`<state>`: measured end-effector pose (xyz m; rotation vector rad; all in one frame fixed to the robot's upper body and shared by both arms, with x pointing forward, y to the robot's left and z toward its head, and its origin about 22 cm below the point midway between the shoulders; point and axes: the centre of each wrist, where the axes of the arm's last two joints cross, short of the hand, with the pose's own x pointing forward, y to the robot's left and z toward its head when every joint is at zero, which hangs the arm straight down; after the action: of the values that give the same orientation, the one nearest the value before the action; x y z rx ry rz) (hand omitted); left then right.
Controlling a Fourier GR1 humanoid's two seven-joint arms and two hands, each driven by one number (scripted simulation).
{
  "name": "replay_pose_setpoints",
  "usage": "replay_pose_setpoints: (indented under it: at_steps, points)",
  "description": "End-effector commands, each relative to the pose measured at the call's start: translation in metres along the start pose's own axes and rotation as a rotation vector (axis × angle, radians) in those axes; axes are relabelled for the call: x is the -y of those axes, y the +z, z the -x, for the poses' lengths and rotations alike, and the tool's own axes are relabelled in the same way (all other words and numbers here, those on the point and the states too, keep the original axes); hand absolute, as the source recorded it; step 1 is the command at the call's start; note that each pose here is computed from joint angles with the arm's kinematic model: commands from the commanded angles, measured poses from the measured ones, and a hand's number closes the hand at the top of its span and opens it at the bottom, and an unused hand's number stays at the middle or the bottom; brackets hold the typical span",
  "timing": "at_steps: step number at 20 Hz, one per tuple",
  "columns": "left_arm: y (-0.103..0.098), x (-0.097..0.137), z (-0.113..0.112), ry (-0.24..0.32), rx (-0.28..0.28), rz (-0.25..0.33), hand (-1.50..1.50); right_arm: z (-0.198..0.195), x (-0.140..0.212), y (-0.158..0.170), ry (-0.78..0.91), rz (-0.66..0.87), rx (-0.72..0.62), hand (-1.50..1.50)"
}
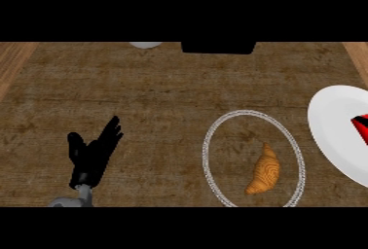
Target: Pick the can from the placemat and place it in the plate
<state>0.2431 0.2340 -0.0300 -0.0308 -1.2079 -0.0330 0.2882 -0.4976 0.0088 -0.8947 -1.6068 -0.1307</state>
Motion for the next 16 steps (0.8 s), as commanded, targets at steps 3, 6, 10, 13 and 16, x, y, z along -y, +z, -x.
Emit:
replay_pose_setpoints:
  at_steps: [3,6,10,13,16]
  points:
    - [0.009,0.005,0.006,-0.002,-0.019,-0.007,0.00,0.015,0.054,0.007,-0.150,0.035,-0.042,-1.50]
    - [0.000,-0.018,0.002,-0.004,-0.010,-0.034,0.00,0.022,0.068,0.015,-0.210,-0.036,-0.063,-1.50]
    - [0.000,0.006,0.013,0.009,-0.017,-0.019,0.00,0.025,0.110,0.023,-0.261,-0.159,-0.035,-1.50]
    - [0.009,0.019,0.000,0.019,-0.006,-0.038,0.00,0.033,0.139,0.040,-0.247,-0.212,-0.034,-1.50]
    - [0.007,-0.007,0.001,0.005,-0.012,-0.020,0.00,0.051,0.143,0.066,-0.227,-0.243,-0.026,-1.50]
